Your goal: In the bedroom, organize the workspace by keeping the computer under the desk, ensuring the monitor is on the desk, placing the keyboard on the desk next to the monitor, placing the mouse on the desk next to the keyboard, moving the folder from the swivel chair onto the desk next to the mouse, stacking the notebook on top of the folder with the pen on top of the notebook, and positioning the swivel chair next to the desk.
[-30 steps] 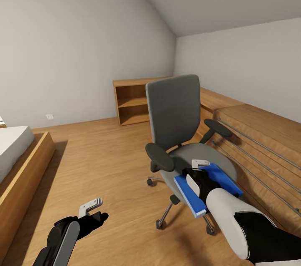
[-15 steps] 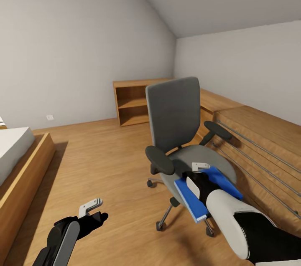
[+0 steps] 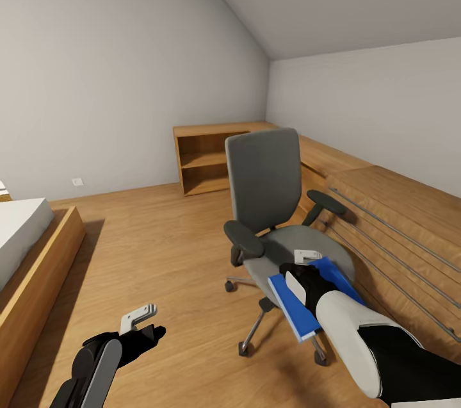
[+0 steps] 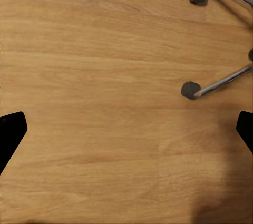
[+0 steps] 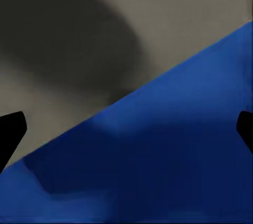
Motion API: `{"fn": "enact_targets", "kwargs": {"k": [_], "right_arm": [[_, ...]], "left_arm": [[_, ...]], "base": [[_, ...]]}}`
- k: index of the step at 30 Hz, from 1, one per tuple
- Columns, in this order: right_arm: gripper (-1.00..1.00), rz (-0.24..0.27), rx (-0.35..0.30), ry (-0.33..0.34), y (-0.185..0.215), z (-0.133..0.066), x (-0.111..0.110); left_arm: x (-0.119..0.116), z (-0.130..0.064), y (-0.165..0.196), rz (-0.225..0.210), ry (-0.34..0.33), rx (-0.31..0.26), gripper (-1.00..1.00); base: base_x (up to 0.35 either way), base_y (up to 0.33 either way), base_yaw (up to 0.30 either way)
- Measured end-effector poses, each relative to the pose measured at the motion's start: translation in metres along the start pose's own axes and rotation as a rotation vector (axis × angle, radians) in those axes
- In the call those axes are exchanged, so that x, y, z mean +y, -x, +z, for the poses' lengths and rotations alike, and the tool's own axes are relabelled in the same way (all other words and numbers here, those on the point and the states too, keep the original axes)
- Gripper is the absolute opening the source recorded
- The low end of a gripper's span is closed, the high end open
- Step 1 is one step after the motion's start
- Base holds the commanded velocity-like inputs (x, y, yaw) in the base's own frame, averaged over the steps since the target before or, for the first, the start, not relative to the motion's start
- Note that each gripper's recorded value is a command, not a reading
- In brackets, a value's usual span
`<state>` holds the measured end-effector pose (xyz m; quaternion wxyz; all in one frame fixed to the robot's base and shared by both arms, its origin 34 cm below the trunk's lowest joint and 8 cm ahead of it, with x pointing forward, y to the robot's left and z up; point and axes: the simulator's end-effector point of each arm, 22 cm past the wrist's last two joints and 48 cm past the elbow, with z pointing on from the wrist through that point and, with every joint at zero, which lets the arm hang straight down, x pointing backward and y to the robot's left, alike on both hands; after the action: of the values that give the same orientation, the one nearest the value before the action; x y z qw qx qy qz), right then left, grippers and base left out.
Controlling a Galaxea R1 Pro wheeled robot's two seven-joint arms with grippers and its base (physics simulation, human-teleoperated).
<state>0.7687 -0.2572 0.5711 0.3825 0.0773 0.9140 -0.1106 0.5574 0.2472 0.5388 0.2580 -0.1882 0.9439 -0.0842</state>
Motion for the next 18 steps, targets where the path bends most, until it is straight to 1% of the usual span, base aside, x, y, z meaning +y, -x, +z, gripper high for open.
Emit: {"fn": "enact_targets", "kwargs": {"k": [18], "right_arm": [[1.00,0.002,-0.003,0.000,0.0011,-0.0001,-0.0002]], "left_arm": [[0.0000,0.0000,0.0002,0.000,0.000,0.000,1.00]], "base": [[0.000,0.000,0.000]]}}
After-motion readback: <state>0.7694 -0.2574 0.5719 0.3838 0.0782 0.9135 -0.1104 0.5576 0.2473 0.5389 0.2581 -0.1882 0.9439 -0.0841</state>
